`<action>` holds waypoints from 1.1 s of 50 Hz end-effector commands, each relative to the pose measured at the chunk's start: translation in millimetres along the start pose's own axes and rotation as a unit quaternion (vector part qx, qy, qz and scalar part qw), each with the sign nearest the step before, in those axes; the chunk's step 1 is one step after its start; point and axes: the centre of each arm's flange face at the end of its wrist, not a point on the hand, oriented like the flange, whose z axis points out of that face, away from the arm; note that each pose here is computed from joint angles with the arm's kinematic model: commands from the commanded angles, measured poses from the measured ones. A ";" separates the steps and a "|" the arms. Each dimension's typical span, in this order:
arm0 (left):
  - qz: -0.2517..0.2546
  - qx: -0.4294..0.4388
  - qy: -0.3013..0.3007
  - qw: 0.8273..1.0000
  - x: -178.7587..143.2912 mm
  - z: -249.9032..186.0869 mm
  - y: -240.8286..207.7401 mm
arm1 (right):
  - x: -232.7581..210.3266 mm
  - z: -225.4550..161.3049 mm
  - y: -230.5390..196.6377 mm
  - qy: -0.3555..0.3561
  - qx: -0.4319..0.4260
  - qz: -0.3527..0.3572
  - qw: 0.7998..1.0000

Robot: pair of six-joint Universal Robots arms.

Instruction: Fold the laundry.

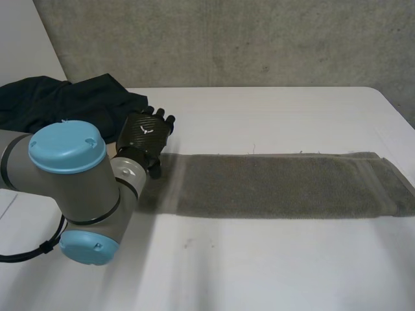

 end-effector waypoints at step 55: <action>-0.026 0.025 -0.016 0.999 -17.3 -20.9 -22.3 | -14.2 -22.0 -83.9 0.008 0.126 -0.058 0.990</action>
